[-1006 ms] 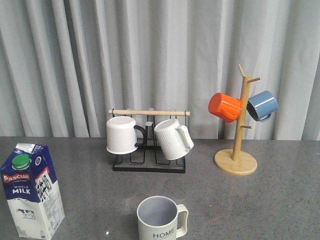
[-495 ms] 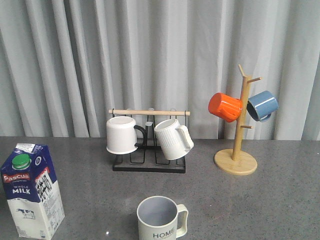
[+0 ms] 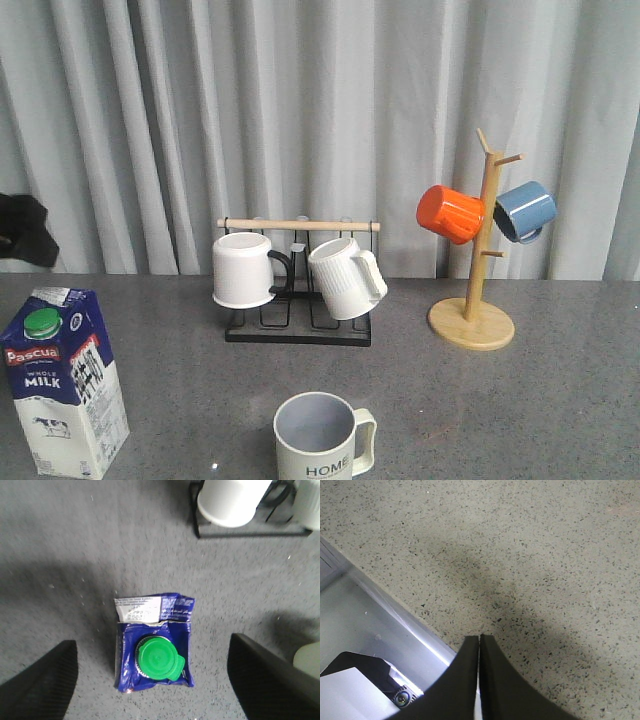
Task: Place milk next to cup
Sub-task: 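Lower the left gripper and grasp the milk carton top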
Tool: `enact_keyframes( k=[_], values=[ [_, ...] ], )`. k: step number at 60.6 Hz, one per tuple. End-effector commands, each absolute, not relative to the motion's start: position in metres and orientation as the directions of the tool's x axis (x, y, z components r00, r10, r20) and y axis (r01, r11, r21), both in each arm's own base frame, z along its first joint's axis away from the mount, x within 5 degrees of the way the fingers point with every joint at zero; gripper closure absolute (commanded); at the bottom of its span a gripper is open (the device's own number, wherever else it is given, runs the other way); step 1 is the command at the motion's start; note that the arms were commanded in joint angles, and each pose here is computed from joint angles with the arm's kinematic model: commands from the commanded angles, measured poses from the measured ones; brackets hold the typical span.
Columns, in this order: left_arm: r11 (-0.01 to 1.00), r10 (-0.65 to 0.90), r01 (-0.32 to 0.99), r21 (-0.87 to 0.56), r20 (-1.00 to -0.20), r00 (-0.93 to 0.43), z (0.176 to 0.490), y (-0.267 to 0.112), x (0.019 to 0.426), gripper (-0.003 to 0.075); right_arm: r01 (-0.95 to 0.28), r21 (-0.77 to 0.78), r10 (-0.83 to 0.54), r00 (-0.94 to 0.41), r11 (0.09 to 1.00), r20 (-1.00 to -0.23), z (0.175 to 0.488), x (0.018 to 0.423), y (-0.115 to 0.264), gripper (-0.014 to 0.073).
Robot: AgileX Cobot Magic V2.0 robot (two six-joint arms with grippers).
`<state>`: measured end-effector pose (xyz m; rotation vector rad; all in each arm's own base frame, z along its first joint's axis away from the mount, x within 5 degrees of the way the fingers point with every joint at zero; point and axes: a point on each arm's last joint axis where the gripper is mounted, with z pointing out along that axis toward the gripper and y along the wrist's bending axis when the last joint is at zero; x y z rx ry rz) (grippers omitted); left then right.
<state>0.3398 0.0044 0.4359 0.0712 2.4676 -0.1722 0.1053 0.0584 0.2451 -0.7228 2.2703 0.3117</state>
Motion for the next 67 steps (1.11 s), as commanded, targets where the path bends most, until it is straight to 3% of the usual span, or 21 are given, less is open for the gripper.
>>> enact_keyframes(
  k=[1,57,67],
  values=[
    [0.987,-0.006,0.103,-0.125,-0.663,-0.748,0.447,0.002,0.340,0.0143,-0.565,-0.003,-0.370,-0.537,0.825,-0.758,0.257,0.110,0.059,0.0600],
    [0.976,-0.022,0.087,-0.200,-0.487,-0.873,0.372,0.001,0.396,0.0146,-0.565,-0.003,-0.370,-0.537,0.825,-0.758,0.257,0.110,0.059,0.0600],
    [0.976,-0.022,0.085,-0.201,-0.479,-0.878,0.369,0.001,0.398,0.0212,-0.565,-0.003,-0.370,-0.537,0.825,-0.758,0.257,0.110,0.059,0.0600]
  ],
)
